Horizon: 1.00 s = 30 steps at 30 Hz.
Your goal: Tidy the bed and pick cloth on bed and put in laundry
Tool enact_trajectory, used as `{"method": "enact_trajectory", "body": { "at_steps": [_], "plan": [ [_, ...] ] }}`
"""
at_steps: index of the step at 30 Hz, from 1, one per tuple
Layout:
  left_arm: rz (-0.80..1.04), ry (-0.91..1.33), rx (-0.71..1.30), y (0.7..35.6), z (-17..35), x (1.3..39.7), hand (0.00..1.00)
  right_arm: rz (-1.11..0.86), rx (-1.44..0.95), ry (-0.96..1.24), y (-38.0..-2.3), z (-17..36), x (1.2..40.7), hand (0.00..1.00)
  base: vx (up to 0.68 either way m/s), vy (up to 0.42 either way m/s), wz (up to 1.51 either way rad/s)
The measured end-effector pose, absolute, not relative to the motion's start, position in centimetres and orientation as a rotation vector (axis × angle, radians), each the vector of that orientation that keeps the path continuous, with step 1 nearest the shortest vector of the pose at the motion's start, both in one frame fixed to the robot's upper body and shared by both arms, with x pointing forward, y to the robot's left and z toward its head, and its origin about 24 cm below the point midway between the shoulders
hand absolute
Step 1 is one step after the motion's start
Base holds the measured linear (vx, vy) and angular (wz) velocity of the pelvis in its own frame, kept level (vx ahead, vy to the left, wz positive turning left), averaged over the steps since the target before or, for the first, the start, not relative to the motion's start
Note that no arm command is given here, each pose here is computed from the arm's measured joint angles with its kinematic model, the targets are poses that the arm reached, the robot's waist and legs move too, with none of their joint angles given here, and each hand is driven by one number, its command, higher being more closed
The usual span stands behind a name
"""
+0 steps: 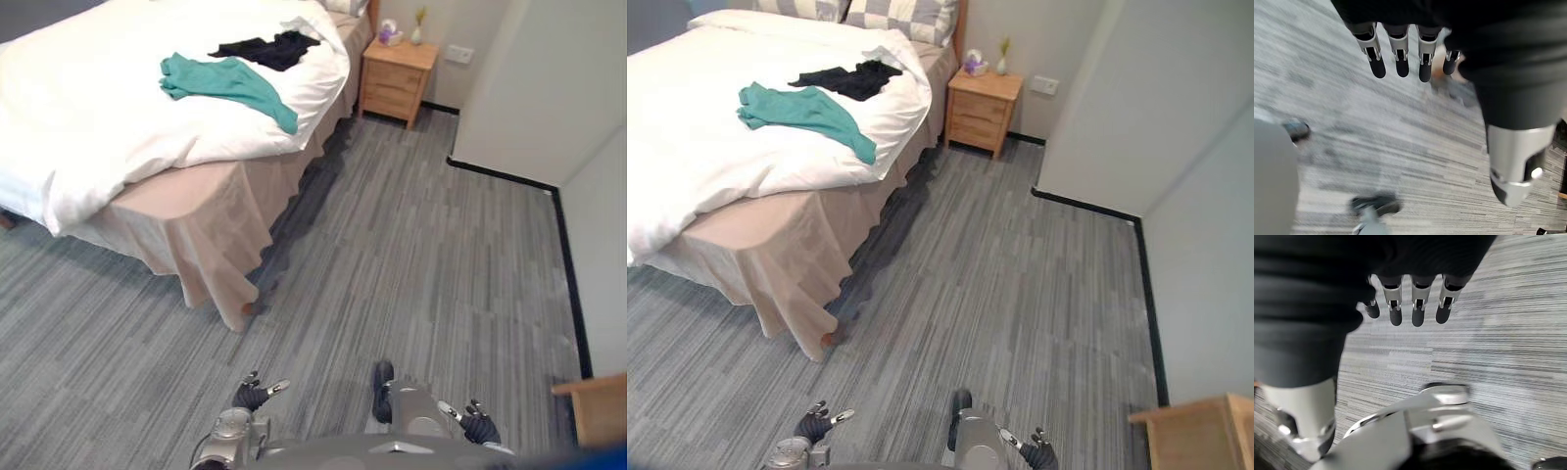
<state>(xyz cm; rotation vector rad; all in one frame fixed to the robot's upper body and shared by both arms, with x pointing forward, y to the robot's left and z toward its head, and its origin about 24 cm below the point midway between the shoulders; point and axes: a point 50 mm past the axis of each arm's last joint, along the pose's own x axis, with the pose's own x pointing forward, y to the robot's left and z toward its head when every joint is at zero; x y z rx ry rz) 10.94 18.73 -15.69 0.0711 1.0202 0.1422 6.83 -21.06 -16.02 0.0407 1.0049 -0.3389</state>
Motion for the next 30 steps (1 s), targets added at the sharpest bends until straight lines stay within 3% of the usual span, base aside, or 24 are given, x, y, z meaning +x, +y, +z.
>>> {"method": "enact_trajectory", "body": {
  "at_steps": [5, 11, 16, 20, 30],
  "plan": [
    [0.193, 1.025, 0.019, 17.6, -15.9, 10.9, 0.0, -0.315, -0.057, 1.016, -22.9, -15.7, 7.9, 0.0, 0.49, -0.277, 0.06],
    [0.288, 0.896, -0.048, 18.3, -14.9, 12.1, 0.0, -0.191, -0.181, 1.059, -22.5, -15.9, 7.7, 0.0, 0.37, -0.135, 0.38],
    [0.296, 0.873, -0.079, 18.1, -14.8, 12.1, 0.0, -0.178, -0.204, 1.039, -22.7, -15.7, 7.8, 0.0, 0.03, 0.138, 0.81],
    [0.36, 0.879, -0.101, 19.5, -14.7, 12.1, 0.0, -0.12, -0.196, 1.0, -20.4, -15.8, 9.1, 0.0, 0.44, 0.135, 0.84],
    [0.335, 0.963, -0.062, 19.2, -15.4, 11.4, 0.0, -0.156, -0.213, 0.958, -21.0, -15.3, 9.9, 0.0, 0.08, 0.061, 1.18]
  ]
}}
